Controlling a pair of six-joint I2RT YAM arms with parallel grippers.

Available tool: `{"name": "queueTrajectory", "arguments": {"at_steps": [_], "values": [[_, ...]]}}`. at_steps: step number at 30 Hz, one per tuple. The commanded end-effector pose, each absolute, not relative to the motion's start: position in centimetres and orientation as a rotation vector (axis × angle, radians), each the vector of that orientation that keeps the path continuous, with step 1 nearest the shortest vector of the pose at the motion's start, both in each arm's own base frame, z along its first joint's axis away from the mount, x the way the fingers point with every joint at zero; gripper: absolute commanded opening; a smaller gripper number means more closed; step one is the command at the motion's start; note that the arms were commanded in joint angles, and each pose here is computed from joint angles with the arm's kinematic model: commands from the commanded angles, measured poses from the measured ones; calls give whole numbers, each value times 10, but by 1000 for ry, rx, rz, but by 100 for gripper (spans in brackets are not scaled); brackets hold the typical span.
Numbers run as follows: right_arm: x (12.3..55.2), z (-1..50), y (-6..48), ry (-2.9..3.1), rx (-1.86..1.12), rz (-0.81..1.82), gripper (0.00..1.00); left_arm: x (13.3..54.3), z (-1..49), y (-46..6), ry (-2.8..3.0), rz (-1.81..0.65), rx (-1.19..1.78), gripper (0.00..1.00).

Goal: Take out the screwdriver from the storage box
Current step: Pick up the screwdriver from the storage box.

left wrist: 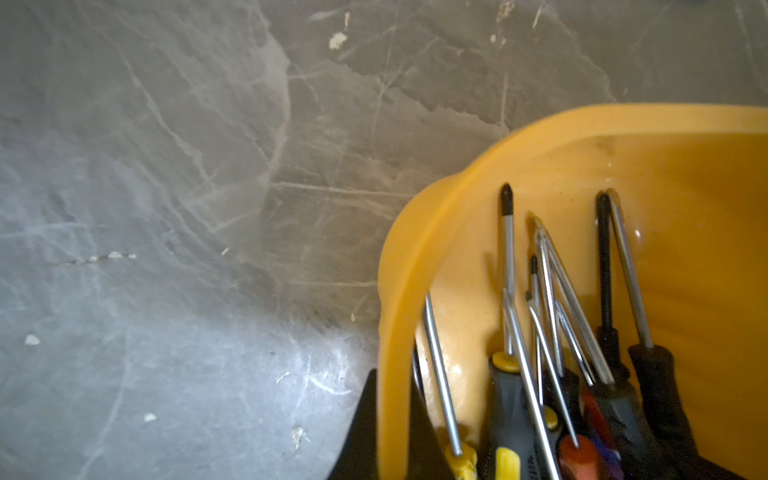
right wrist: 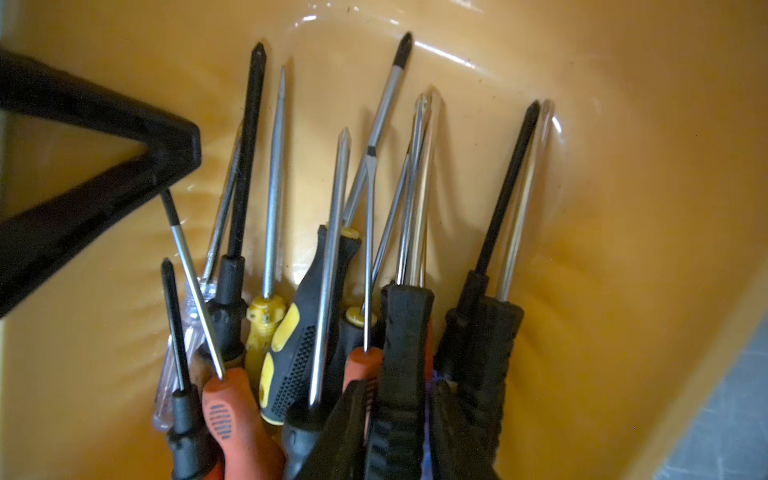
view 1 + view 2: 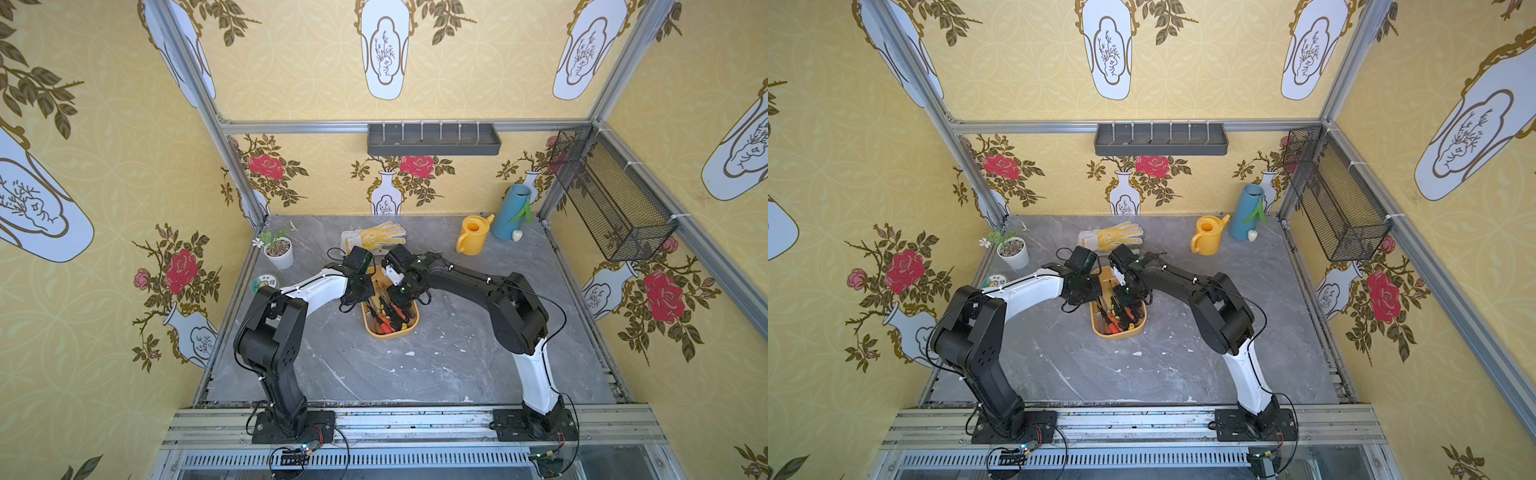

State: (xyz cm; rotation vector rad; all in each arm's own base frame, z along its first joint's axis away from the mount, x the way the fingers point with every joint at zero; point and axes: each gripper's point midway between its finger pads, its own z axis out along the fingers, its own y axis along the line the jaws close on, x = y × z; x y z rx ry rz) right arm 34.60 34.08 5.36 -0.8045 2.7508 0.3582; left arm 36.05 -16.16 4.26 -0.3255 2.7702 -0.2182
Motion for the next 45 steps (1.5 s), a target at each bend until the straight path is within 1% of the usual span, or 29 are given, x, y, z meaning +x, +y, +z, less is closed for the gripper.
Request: {"name": "queueTrajectory", "arguments": {"at_steps": [1,6,10,15,20,27,36,45], "values": [[343,58,340,2752,-811,359,27,367,45,-165,2744,-244,-319,0],[344,63,341,2732,-802,372,20,366,46,-163,2740,-232,-319,0],[345,65,342,2724,-798,378,17,366,43,-164,2751,-229,-319,0],[347,70,343,2707,-787,387,10,368,42,-164,2751,-227,-317,0],[348,76,346,2682,-784,410,0,369,44,-166,2750,-234,-316,0],[351,89,347,2639,-776,428,0,371,41,-166,2753,-226,-325,0],[358,101,334,2583,-730,413,0,374,44,-167,2765,-217,-329,0],[362,130,319,2500,-678,388,0,374,43,-161,2777,-157,-318,0]]}}
